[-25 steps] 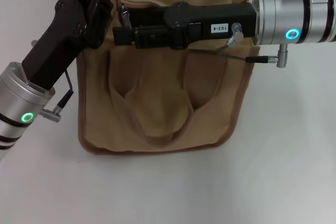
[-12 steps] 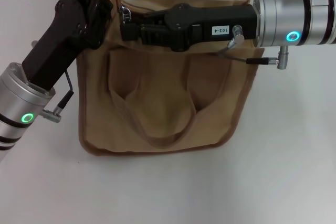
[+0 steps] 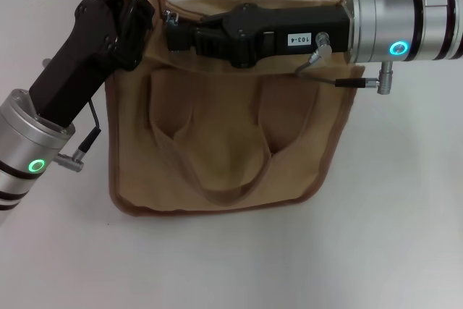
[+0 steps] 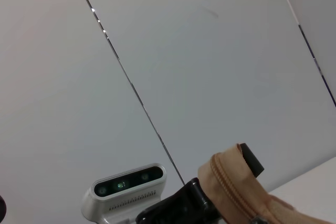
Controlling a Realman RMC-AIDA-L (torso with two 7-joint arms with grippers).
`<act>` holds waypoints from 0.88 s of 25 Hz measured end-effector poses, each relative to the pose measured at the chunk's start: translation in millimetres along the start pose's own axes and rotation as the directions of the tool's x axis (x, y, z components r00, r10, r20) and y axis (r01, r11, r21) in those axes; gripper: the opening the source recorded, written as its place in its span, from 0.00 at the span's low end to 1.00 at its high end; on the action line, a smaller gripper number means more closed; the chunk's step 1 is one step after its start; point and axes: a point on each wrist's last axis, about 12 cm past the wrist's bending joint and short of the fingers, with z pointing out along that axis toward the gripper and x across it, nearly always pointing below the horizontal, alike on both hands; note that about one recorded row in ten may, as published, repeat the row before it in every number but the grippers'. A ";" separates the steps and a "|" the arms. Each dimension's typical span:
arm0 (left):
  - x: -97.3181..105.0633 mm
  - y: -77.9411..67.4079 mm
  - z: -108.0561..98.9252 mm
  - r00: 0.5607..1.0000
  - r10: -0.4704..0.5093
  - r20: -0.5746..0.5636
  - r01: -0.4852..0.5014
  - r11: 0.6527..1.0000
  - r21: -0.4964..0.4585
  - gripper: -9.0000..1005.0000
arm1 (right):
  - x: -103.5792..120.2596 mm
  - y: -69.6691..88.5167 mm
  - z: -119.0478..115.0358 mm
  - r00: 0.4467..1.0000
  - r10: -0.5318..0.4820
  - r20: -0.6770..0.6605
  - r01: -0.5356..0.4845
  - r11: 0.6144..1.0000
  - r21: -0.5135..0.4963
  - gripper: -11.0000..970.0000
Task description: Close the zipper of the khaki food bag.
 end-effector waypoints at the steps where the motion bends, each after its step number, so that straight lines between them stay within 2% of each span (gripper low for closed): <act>1: 0.0 -0.1 -0.1 1.000 0.000 0.000 0.000 1.000 0.000 0.03 | 0.2 -0.1 -0.1 1.000 0.001 0.001 -0.001 1.000 0.000 0.01; 22: -1.9 -0.6 -12.8 1.000 0.008 0.003 -0.008 0.999 -0.036 0.03 | 12.6 0.4 -19.1 1.000 0.027 0.007 -0.027 1.000 0.010 0.01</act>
